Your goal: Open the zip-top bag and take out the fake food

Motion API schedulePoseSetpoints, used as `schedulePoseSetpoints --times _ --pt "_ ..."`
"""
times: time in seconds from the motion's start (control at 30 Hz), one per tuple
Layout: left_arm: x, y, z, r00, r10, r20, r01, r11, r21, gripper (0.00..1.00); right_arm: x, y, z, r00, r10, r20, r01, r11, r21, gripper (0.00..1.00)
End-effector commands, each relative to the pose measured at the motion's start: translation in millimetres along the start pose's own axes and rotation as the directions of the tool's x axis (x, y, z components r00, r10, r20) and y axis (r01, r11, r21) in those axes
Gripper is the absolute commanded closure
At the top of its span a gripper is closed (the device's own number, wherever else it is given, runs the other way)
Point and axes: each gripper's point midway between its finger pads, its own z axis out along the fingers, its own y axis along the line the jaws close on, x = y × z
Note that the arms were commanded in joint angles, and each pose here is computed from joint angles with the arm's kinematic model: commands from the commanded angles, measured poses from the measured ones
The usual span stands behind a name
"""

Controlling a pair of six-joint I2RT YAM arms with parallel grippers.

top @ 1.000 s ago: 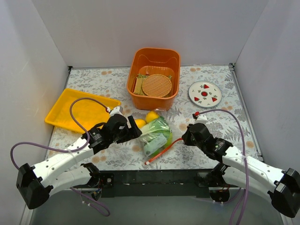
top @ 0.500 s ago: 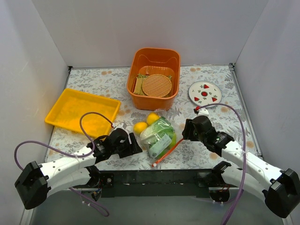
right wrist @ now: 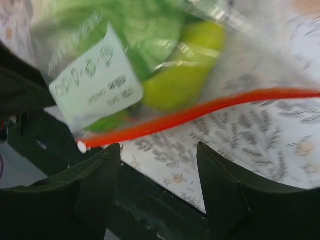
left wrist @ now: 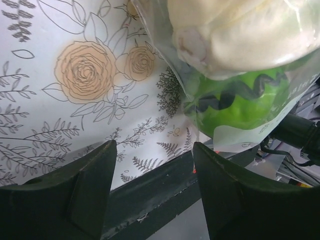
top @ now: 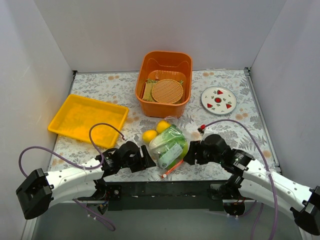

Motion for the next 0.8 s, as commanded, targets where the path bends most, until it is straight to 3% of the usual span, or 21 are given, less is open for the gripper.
schedulePoseSetpoints --times 0.0,0.13,0.37,0.77 --pt "0.5 -13.3 1.7 1.0 -0.016 0.008 0.016 0.999 0.049 0.39 30.0 37.5 8.7 0.998 0.032 -0.058 -0.039 0.993 -0.107 0.32" --pt "6.8 -20.8 4.3 1.0 -0.011 -0.008 0.012 0.997 0.079 0.42 42.4 69.5 16.6 0.997 0.052 -0.052 -0.063 0.97 -0.235 0.35" --pt "22.8 -29.8 5.9 0.998 -0.043 -0.036 0.048 0.988 0.148 0.51 53.5 94.5 28.5 0.997 0.079 -0.014 -0.079 0.94 -0.333 0.37" --pt "40.9 -37.1 3.5 0.995 -0.079 -0.067 0.093 0.966 0.239 0.67 76.0 99.2 40.1 0.992 0.123 0.0 -0.115 0.93 -0.35 0.45"
